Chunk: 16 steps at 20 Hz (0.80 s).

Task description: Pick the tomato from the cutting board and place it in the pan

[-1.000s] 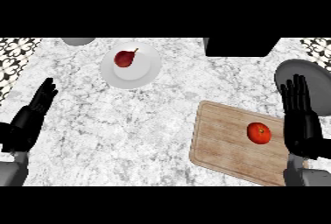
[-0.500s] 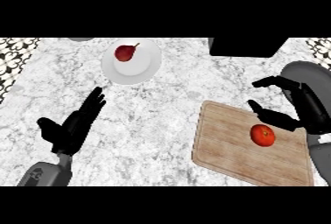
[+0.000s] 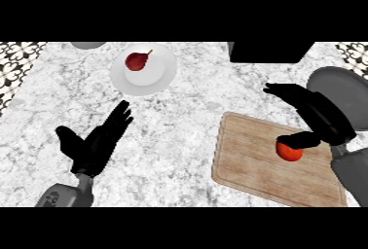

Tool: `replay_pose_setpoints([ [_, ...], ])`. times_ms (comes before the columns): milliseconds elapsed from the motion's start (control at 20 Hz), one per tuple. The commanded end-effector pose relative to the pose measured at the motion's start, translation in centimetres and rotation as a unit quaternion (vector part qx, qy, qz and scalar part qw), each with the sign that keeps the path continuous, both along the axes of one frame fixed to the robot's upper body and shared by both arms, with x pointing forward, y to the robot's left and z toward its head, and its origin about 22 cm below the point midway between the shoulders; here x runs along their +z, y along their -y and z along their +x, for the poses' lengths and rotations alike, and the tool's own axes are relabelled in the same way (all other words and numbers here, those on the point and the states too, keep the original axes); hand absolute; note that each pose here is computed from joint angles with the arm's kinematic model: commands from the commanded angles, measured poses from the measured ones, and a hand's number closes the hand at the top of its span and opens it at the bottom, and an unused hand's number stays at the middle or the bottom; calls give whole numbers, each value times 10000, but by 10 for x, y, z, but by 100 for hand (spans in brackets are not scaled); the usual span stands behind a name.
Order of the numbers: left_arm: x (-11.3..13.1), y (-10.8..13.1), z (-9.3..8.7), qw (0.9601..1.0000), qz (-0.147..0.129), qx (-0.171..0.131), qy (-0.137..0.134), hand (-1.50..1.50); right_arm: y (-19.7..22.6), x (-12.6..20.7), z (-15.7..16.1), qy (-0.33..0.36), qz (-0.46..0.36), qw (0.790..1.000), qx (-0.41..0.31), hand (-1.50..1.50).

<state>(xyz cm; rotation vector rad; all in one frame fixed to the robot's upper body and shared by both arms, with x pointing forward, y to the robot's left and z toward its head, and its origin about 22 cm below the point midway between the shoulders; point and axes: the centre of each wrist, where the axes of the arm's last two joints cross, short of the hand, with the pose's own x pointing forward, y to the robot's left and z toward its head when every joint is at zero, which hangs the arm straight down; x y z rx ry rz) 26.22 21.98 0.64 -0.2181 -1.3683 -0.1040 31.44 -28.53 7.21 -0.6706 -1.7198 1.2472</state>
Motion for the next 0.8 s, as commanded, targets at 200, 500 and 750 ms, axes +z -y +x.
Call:
replay_pose_setpoints([
  [200,-3,5,-6,9998,-33,-103,-185,0,-7,5,-2,-1055,-3624,9227,-780,-150],
  [500,-2,-6,-10,9998,-48,-62,-175,0,-86,-5,-11,-1881,-4807,8502,-1038,-150],
  [750,17,0,-4,9999,-17,129,-5,0,-150,-14,-28,-2310,-5366,8040,-1113,-150],
])
